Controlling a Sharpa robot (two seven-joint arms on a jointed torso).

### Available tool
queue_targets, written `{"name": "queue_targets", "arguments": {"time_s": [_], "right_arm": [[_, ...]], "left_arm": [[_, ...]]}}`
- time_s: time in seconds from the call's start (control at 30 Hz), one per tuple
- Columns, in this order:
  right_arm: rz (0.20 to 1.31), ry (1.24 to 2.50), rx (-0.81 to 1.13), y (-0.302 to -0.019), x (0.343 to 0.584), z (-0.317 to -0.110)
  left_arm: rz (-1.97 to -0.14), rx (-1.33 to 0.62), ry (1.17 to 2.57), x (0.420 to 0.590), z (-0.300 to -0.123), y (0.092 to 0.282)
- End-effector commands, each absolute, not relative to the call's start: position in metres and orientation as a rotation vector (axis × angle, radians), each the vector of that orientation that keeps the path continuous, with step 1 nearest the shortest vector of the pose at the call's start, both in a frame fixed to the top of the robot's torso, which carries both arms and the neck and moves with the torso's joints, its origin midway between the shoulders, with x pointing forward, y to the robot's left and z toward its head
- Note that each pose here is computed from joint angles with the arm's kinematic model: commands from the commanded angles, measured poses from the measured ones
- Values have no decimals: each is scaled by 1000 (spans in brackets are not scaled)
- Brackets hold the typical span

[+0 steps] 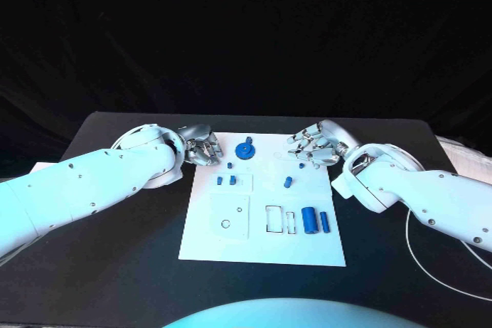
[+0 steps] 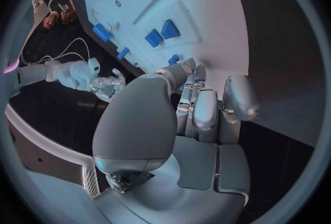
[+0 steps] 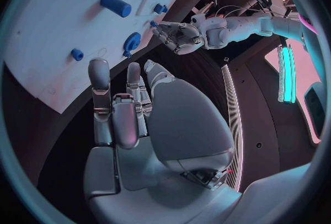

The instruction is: Assemble the parts on the task board

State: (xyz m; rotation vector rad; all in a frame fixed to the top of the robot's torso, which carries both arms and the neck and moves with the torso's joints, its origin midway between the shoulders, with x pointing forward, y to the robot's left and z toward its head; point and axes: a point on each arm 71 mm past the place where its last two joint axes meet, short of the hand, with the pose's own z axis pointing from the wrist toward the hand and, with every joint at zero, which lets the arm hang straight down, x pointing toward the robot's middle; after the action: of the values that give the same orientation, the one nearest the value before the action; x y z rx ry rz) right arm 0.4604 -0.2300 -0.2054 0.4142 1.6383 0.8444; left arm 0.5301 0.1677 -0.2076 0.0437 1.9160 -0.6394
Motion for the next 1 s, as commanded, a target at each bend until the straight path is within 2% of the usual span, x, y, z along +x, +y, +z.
{"name": "queue_targets", "arguments": {"time_s": [0.03,0.13,0.23,0.37,0.57,1.0], "right_arm": [[734,1673,213,-232,461,-204],[633,1689,81,-235,462,-203],[521,1703,-38,-236,462,-203],[404,1708,-144,-236,463,-203],[327,1704,-216,-233,463,-204],[283,1735,-270,-224,464,-210]], "left_arm": [[-951,-283,1789,530,-193,173],[-1150,-566,1721,527,-189,182],[-1408,-942,1643,522,-188,187],[-1589,-1193,1520,515,-186,192],[-1636,-1291,1450,509,-186,200],[-1662,-1313,1423,502,-185,201]]}}
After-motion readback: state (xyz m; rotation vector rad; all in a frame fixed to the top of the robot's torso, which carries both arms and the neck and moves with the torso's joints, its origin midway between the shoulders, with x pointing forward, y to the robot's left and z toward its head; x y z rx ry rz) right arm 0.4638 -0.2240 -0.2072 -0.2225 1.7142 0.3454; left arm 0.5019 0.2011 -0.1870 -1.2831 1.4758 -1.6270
